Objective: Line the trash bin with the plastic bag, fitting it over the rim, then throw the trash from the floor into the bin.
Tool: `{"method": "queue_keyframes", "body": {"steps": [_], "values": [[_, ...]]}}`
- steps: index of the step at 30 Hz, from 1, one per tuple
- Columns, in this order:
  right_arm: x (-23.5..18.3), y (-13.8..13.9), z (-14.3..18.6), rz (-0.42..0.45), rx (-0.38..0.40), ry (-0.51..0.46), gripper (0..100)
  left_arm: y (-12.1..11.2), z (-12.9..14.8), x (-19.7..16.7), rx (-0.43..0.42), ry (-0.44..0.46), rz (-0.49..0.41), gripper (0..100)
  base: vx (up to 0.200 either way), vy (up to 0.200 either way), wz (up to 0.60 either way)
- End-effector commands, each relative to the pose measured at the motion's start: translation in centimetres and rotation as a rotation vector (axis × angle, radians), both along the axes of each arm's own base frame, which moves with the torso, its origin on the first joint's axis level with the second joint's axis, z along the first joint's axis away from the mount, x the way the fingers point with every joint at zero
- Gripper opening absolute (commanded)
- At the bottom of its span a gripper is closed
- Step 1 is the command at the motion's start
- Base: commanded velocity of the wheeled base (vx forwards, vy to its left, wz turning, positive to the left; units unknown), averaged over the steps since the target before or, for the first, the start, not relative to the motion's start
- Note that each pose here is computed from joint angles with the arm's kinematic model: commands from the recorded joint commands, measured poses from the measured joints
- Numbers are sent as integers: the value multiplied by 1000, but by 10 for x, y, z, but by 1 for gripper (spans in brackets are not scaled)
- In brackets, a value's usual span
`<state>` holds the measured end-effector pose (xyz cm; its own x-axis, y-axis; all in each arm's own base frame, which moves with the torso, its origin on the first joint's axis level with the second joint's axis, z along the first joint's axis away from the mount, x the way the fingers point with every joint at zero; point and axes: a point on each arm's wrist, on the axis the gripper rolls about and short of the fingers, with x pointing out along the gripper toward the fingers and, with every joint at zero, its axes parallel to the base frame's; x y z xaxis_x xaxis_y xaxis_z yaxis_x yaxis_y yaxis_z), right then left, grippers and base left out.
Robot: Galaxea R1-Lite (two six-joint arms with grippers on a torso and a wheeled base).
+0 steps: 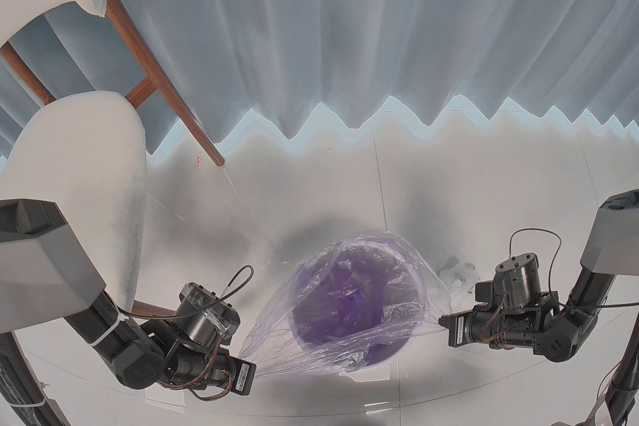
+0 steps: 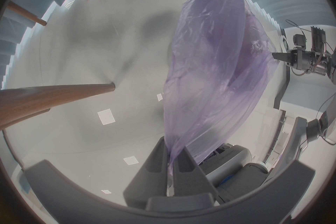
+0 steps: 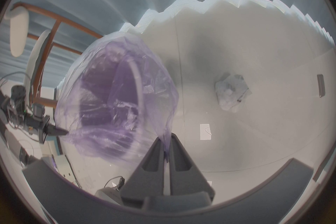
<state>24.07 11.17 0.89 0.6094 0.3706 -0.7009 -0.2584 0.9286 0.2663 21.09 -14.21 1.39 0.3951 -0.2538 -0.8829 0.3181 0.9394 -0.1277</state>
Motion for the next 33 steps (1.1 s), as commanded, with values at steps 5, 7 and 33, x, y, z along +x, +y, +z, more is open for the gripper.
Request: {"method": "queue_keyframes", "body": {"steps": [5,7,33], "values": [[-19,-2,-6,90,-32,35,0,0,-3,-4,25,3,-45,0,0,0,0],[-20,-3,-9,99,-43,45,0,0,-4,-4,32,4,-56,0,0,0,0],[20,-15,-36,1,-66,61,0,4,-33,23,109,40,-18,0,0,0,0]]}}
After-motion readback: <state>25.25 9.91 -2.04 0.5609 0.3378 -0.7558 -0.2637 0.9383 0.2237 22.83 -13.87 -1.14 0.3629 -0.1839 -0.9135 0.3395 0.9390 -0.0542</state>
